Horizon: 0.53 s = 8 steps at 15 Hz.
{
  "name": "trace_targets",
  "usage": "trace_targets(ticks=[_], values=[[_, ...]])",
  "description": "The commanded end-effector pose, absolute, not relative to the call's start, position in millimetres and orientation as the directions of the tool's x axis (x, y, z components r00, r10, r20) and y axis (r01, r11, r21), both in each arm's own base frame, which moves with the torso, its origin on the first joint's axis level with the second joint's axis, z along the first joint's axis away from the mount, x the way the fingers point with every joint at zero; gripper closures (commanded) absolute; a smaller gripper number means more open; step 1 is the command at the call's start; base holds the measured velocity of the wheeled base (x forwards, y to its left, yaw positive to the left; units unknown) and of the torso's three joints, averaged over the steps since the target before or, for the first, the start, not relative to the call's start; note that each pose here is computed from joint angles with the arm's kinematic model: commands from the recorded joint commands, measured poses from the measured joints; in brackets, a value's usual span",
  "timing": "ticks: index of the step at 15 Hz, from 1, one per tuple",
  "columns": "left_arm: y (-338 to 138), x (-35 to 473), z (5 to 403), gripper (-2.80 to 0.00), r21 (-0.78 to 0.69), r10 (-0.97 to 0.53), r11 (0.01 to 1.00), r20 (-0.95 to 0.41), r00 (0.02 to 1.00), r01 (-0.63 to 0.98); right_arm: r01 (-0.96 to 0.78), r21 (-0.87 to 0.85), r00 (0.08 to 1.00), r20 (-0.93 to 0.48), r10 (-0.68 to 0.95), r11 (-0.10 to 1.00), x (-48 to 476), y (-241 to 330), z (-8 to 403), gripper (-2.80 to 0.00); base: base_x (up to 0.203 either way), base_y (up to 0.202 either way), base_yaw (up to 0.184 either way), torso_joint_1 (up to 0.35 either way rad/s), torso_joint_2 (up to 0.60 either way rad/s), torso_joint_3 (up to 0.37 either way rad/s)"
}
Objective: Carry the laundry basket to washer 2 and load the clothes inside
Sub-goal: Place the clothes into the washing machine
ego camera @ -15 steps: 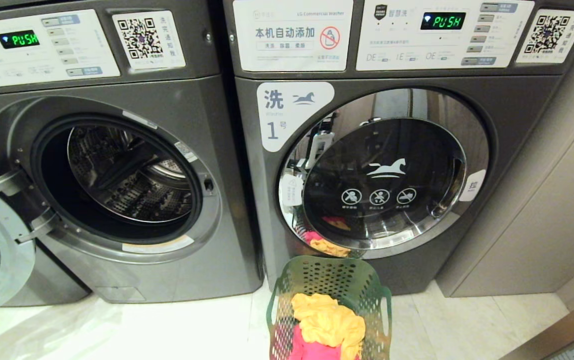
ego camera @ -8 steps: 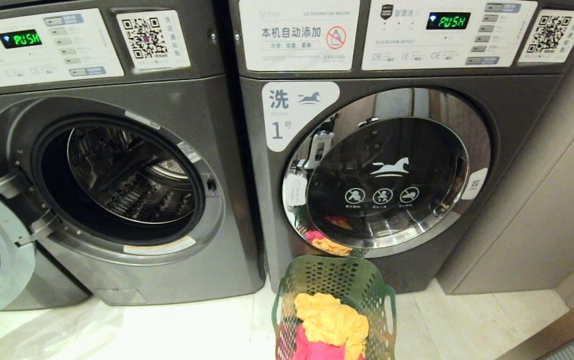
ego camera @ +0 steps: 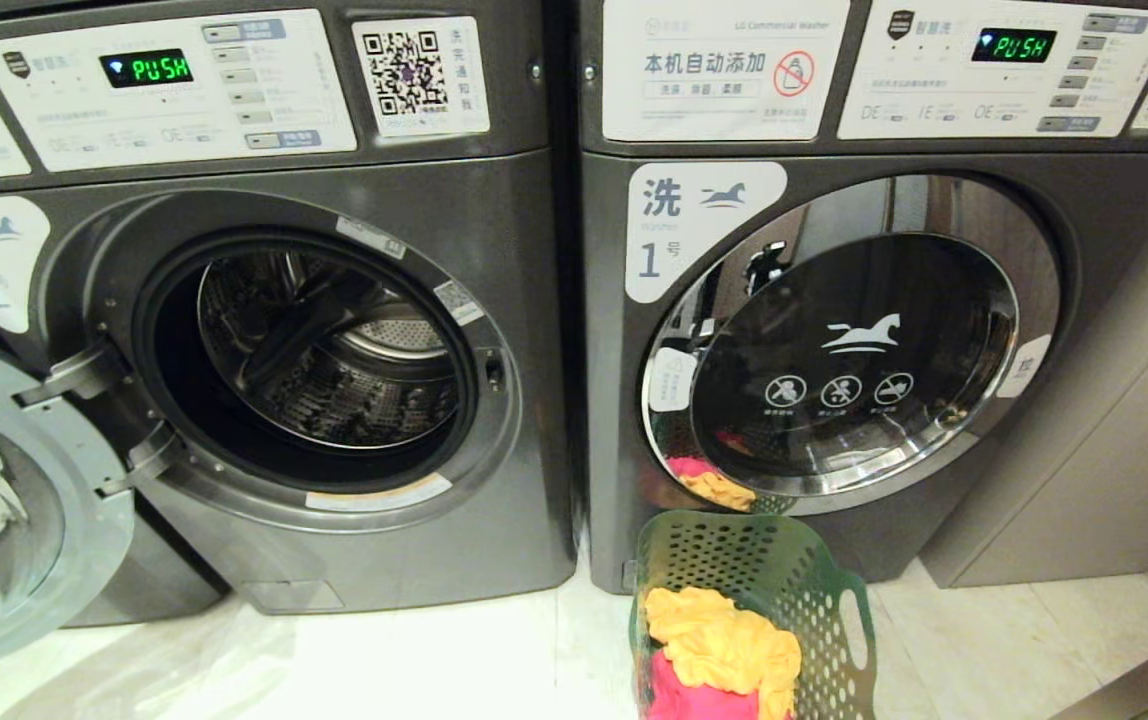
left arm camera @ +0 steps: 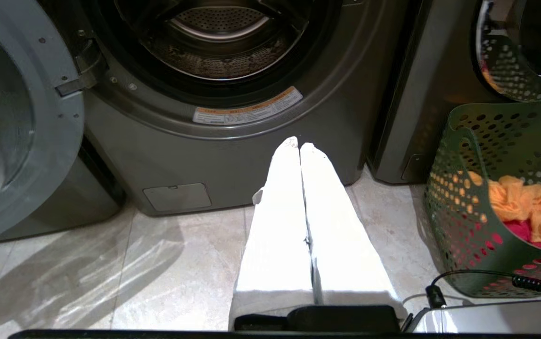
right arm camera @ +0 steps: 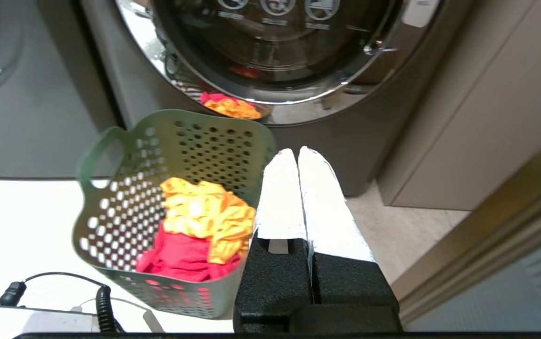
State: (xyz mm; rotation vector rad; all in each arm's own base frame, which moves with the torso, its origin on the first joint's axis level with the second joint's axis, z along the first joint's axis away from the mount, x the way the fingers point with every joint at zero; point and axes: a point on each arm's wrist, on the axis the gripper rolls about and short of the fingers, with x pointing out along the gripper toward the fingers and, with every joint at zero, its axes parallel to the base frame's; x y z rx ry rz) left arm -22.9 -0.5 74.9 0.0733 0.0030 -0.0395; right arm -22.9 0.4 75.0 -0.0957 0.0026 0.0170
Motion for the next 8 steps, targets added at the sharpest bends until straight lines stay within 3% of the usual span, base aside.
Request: trace_targets(ticks=[1,8], values=[[-0.5,-22.8,74.9,0.0,0.075,-0.04,0.996,-0.006,0.999,0.04,-0.017,-0.096,1.0,-0.005,0.017,0.995,-22.8,0.4,75.0,0.0,0.0,0.201,-0.003,0.003,0.0,0.002],[-0.5,-22.8,74.9,0.0,0.073,-0.038,0.997,-0.006,0.999,0.039,-0.017,-0.096,1.0,-0.005,0.017,0.995,-22.8,0.4,75.0,0.0,0.0,0.195,-0.002,0.002,0.0,0.002]])
